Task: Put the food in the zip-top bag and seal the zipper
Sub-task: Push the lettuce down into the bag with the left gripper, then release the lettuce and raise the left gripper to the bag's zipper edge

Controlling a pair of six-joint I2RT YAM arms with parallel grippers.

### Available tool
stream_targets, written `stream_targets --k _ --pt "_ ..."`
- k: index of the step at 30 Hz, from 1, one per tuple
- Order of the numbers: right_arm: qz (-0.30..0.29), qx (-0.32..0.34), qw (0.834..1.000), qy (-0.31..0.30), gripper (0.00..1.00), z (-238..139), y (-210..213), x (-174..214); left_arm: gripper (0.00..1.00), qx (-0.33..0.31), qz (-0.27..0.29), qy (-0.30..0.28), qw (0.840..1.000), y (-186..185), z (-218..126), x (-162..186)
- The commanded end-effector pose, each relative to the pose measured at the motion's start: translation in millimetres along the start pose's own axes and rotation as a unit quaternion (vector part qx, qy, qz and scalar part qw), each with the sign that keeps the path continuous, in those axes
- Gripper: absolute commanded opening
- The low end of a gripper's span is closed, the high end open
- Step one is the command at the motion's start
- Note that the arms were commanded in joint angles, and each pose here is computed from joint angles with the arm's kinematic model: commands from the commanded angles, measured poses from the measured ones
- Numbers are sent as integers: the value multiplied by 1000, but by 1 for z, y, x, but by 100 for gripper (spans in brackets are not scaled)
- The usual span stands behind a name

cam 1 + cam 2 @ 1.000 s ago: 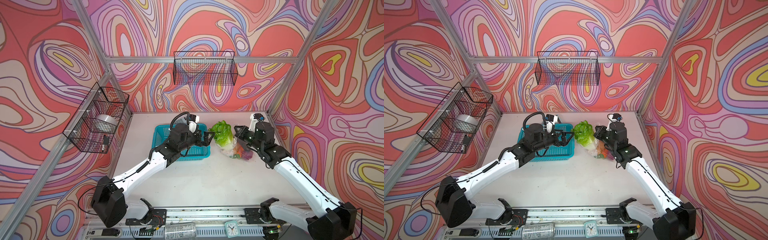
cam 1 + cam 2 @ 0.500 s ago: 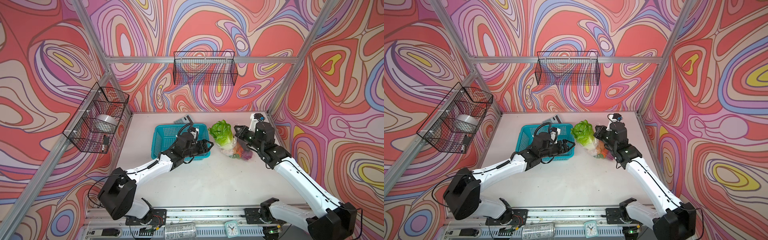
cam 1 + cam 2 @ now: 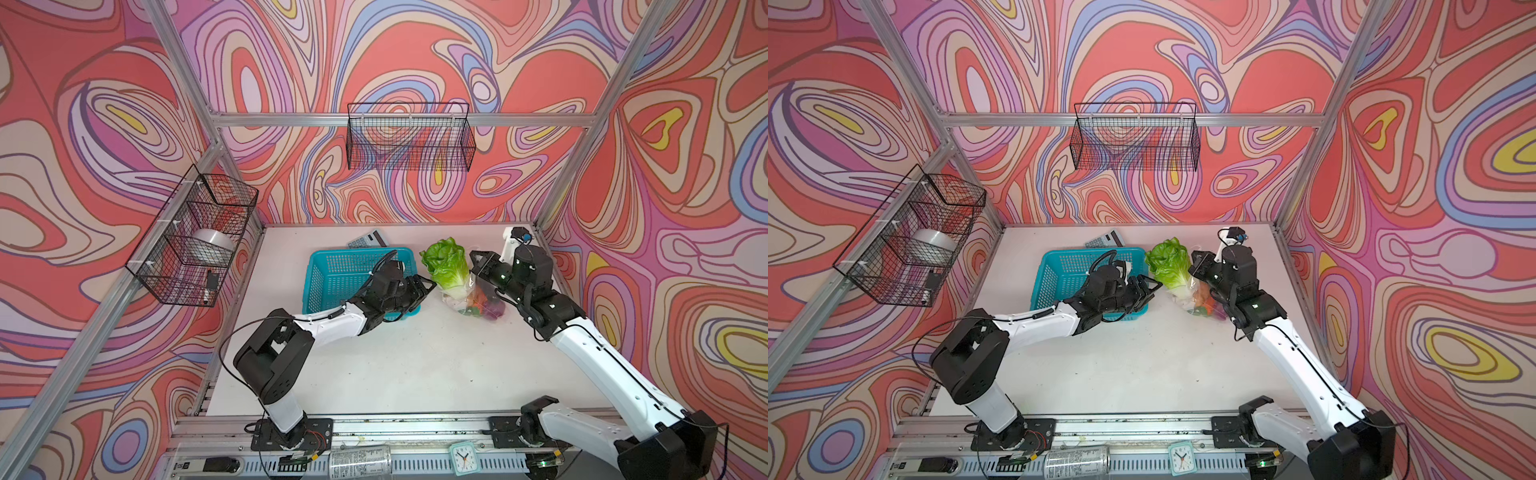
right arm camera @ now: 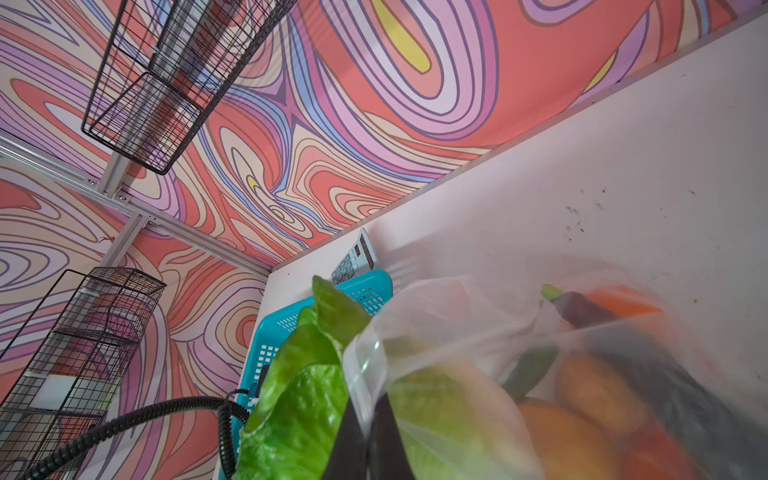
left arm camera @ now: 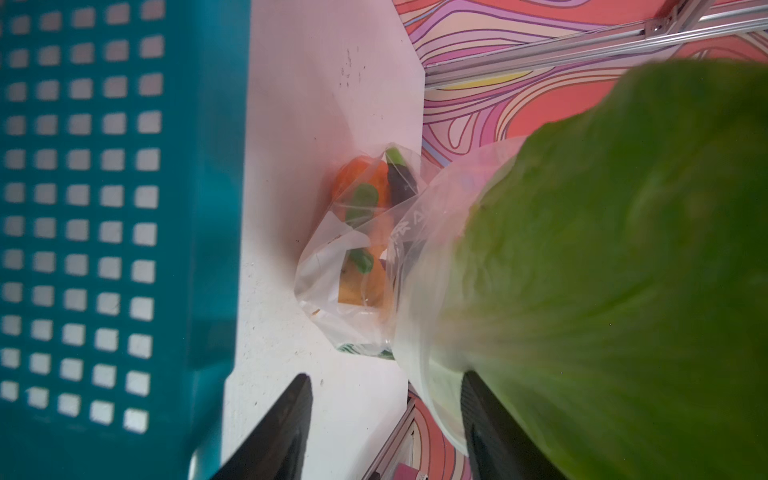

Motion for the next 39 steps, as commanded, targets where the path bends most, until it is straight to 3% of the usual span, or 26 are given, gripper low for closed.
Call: stream_targets --k 1,4,12,20,27,32,39 --pt "-5 -20 999 -26 0 -8 6 -8 56 44 -7 1 999 -22 7 -4" --pt "-5 -21 999 -24 0 -7 6 -7 51 52 -2 6 999 -28 9 -3" --pt "-8 -18 1000 -23 0 -7 5 -7 21 58 13 14 998 -35 13 -3" --pt "-10 -18 999 -25 0 -8 5 -7 0 63 12 23 998 -35 16 -1" --pt "-21 -8 999 -32 0 -11 4 -9 0 55 36 22 998 -37 10 -7" --pt "-47 13 998 -36 0 -11 -2 -9 0 23 117 16 993 -58 -5 -22" --pt "-53 26 997 -41 0 -11 -11 -5 0 -20 240 -27 970 -97 -36 -38"
Point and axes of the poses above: each gripper's point midway between its finger pads, its own z axis out along the fingers, its own y axis along the line the jaws close on, x = y × z, the point moved 7 cm from there along -z, back along the fingers, and after that the axes turned 5 degrees about z, right-handed, at the moved point
